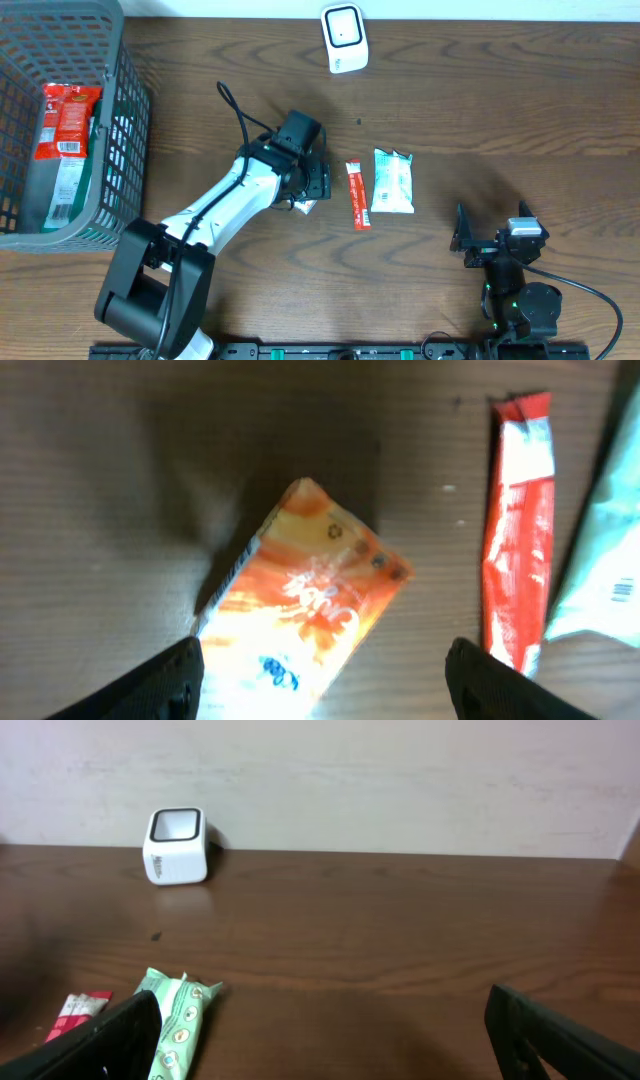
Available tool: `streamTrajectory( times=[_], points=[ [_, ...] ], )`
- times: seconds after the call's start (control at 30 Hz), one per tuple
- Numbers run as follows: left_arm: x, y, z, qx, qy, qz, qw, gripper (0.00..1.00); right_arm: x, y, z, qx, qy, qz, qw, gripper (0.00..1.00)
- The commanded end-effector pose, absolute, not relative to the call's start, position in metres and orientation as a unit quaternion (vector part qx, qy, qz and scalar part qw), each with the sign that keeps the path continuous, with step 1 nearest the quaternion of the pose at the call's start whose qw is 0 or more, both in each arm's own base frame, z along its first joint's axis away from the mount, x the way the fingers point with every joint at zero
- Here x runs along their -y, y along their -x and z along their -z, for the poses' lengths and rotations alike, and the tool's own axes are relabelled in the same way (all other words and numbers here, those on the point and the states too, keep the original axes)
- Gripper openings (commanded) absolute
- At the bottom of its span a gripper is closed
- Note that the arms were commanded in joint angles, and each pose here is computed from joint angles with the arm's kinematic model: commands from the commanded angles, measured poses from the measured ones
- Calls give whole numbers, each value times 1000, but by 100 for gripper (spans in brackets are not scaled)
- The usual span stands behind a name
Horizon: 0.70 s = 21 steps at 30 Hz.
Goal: Scan the item barcode
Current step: 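Carry the orange sachet left of the red stick and release it, then move the left gripper back into the grey basket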
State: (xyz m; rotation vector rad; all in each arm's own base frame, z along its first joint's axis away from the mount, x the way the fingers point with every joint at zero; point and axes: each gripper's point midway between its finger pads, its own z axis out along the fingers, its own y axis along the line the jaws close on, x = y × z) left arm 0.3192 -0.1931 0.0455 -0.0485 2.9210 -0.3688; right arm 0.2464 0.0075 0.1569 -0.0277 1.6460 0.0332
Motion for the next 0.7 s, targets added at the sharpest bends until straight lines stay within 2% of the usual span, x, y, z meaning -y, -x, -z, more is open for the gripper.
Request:
streamTrajectory(
  times=[0.0,0.13,0.33,0.67],
  points=[
    [198,-345,-101,-979,7,140,146,78,-5,-246,-156,-733,13,-9,680,99],
    [175,-359,-153,-979,11,120,166,78,-5,-246,-156,-733,13,-9,680,99],
    [107,-377,-218,-973,69,90,203,78,-5,-246,-156,-733,13,-9,680,99],
    [-27,-386,-316,-913,196,64,353,78,-5,-246,-156,-733,13,-9,680,99]
  ],
)
